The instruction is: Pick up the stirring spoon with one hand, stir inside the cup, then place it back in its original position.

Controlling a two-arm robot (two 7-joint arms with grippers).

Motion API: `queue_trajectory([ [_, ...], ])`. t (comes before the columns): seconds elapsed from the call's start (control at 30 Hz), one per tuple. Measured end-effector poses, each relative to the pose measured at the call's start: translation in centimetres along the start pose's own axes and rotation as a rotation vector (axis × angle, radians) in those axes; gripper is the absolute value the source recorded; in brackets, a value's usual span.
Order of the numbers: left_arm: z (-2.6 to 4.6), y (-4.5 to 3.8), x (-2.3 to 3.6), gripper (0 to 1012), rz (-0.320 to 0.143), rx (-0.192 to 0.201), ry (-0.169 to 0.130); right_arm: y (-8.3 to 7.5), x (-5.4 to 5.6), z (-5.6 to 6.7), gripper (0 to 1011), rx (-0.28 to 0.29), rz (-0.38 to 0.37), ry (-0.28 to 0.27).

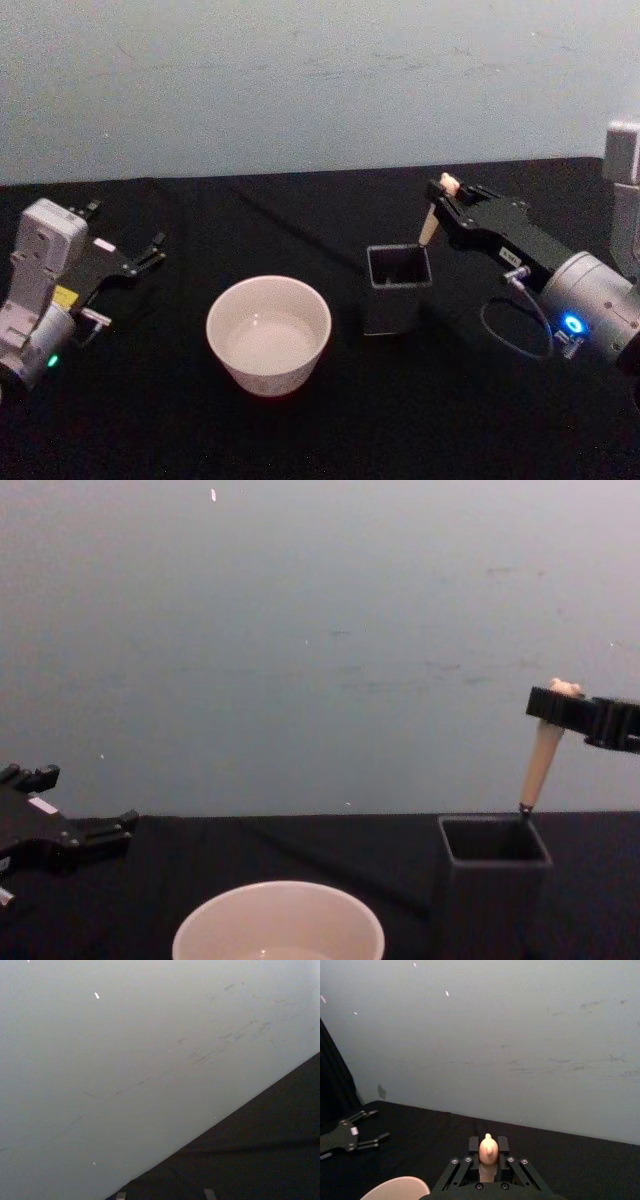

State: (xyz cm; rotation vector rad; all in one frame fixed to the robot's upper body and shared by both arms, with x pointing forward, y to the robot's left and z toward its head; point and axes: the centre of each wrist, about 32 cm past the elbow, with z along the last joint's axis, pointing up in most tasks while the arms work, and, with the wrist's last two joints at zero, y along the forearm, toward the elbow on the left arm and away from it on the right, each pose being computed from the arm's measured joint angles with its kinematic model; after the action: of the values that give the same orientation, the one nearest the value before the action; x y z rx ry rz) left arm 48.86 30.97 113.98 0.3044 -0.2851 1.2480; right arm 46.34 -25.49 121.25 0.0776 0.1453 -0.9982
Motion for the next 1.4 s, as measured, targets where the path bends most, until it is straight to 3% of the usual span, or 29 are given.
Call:
queue_trajectory([
  [0.27,0.00,0.00,0.00,1001,0.000,0.000,0.000,1.3,0.9,-0.5,216,-0.015,-0.012,0.003],
  [1.4,0.00,0.00,0.00,1001,0.000,0.000,0.000,2.6,0.8,-2.2,216,-0.108,0.030,-0.001],
])
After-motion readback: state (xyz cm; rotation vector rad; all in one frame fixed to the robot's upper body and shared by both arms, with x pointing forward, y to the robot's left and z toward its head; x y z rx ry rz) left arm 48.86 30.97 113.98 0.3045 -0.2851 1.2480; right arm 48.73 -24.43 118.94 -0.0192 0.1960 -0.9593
